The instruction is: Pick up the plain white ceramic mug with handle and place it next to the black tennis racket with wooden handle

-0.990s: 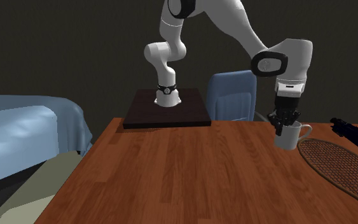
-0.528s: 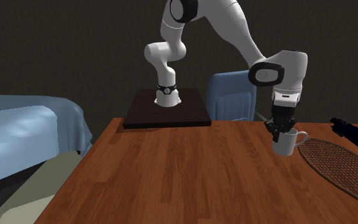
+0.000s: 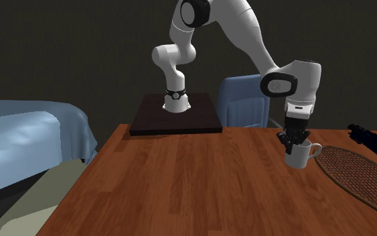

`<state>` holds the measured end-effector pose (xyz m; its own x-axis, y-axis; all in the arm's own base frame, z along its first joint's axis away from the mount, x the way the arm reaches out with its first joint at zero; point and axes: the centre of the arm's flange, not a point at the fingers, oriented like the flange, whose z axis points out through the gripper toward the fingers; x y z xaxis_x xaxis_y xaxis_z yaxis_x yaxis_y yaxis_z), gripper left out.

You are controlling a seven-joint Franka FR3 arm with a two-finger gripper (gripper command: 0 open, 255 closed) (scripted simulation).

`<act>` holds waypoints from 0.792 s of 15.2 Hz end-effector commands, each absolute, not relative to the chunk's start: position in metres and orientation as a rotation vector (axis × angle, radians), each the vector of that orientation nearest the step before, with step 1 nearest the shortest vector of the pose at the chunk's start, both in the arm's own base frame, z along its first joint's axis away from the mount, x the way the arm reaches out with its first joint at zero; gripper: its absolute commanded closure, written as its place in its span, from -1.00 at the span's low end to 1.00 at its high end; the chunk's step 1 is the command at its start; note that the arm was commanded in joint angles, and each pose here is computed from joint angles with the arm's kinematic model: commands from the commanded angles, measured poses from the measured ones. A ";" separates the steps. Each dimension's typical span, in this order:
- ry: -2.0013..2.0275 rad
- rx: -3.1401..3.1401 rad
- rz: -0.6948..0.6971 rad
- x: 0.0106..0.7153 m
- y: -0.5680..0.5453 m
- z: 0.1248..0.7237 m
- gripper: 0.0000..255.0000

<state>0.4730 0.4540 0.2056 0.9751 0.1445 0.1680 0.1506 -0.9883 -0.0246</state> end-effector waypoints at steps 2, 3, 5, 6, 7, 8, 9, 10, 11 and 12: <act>-0.230 -3.085 -0.259 0.473 0.454 0.205 1.00; -0.230 -3.085 -0.259 0.473 0.454 0.205 1.00; -0.230 -3.085 -0.259 0.473 0.454 0.205 -1.00; -0.230 -3.085 -0.259 0.473 0.454 0.205 -1.00; -0.230 -3.085 -0.259 0.473 0.454 0.205 -1.00; -0.230 -3.085 -0.259 0.473 0.454 0.205 -1.00; -0.230 -3.085 -0.259 0.473 0.454 0.205 -1.00; -0.230 -3.085 -0.259 0.471 0.453 0.218 -1.00; -0.230 -3.085 -0.259 0.469 0.453 0.231 -1.00; -0.230 -3.085 -0.259 0.467 0.452 0.244 -1.00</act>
